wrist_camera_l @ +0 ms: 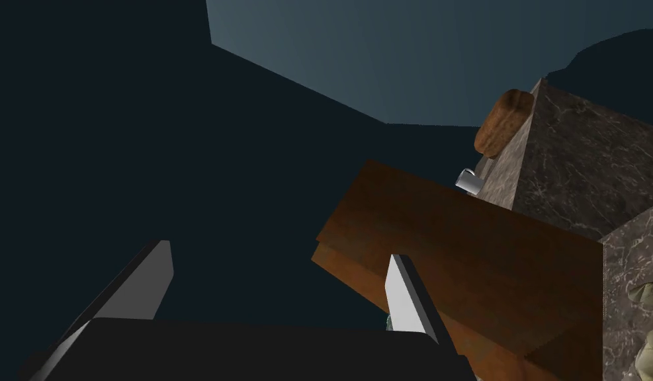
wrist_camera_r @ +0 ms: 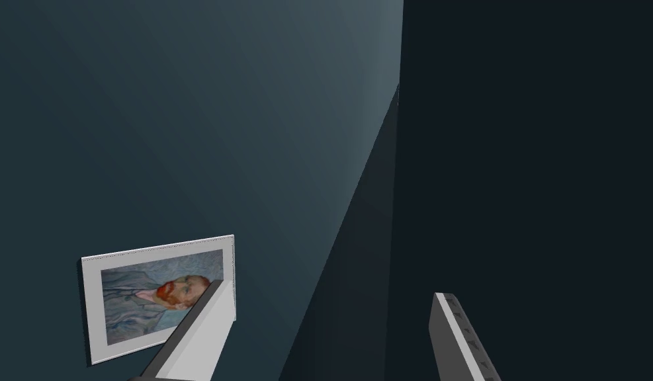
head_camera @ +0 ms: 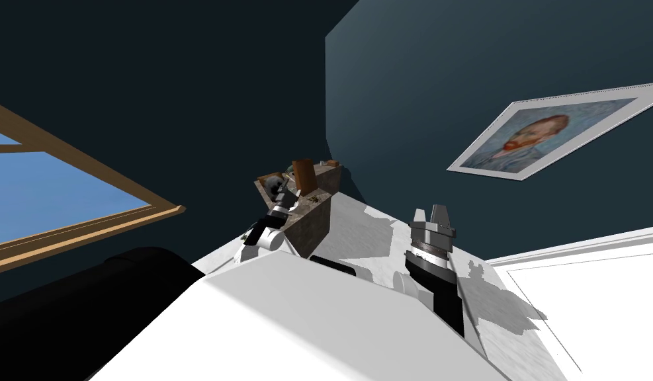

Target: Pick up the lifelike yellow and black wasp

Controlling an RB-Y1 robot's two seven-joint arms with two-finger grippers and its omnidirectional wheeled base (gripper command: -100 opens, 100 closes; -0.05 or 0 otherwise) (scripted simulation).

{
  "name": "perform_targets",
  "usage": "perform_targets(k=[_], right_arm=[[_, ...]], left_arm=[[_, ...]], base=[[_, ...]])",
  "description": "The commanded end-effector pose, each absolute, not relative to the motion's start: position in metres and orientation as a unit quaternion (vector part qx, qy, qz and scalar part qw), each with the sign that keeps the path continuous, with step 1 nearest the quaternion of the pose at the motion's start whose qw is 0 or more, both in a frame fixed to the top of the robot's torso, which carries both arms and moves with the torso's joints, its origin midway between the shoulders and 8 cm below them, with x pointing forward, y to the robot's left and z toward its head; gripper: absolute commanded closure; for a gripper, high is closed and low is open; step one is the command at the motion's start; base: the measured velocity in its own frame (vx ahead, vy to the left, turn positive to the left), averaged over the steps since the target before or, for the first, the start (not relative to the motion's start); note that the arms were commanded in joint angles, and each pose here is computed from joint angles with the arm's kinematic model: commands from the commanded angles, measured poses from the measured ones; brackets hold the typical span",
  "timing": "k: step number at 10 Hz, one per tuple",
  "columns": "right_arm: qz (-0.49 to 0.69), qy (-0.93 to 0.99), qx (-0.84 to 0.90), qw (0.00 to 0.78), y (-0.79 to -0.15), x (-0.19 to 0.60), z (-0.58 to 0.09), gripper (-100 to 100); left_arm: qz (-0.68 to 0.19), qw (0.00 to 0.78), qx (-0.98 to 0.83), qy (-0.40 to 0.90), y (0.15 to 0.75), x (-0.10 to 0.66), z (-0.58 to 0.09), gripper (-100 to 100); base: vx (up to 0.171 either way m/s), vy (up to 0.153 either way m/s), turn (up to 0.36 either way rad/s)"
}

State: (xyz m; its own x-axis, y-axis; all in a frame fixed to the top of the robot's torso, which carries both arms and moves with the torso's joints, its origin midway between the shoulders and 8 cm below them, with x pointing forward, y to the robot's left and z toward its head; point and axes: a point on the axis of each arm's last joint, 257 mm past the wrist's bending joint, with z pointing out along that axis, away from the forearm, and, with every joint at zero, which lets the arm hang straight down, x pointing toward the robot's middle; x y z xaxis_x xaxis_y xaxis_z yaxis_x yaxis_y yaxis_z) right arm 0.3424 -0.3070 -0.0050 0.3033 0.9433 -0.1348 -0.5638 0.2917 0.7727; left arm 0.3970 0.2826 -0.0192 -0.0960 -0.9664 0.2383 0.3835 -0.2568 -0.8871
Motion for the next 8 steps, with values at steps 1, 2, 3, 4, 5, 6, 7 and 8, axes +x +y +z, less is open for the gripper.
perform_targets(k=[1, 2, 3, 4, 5, 6, 7, 8], right_arm=[[0.506, 0.303, 0.313, 0.744, -0.307, 0.342, -0.005, 0], [0.506, 0.303, 0.313, 0.744, -0.307, 0.342, -0.005, 0], [0.506, 0.303, 0.313, 0.744, -0.307, 0.342, -0.005, 0], [0.506, 0.303, 0.313, 0.744, -0.307, 0.342, -0.005, 0], [0.506, 0.303, 0.313, 0.744, -0.307, 0.342, -0.005, 0], [0.506, 0.303, 0.313, 0.744, -0.307, 0.342, -0.005, 0], [0.506, 0.303, 0.313, 0.744, -0.307, 0.342, -0.005, 0], [0.506, 0.303, 0.313, 0.744, -0.307, 0.342, -0.005, 0]], left_arm=[[-0.654, 0.499, -0.452, 0.344, 0.285, 0.402, -0.031, -100], [-0.65, 0.485, -0.468, 0.351, 0.289, 0.407, -0.04, -100], [-0.646, 0.481, -0.473, 0.356, 0.288, 0.408, -0.044, -100], [-0.643, 0.467, -0.487, 0.361, 0.292, 0.412, -0.053, -100], [-0.638, 0.462, -0.494, 0.368, 0.291, 0.413, -0.058, -100], [-0.637, 0.449, -0.506, 0.37, 0.295, 0.416, -0.065, -100], [-0.63, 0.443, -0.514, 0.378, 0.294, 0.418, -0.072, -100], [-0.629, 0.43, -0.525, 0.38, 0.298, 0.42, -0.078, -100]], base=[[-0.032, -0.024, 0.013], [-0.034, -0.025, 0.021], [-0.027, -0.026, 0.016], [-0.041, -0.037, 0.02], [-0.033, -0.026, 0.017], [-0.029, -0.026, 0.027], [-0.025, -0.027, 0.011], [-0.026, -0.029, 0.022]])
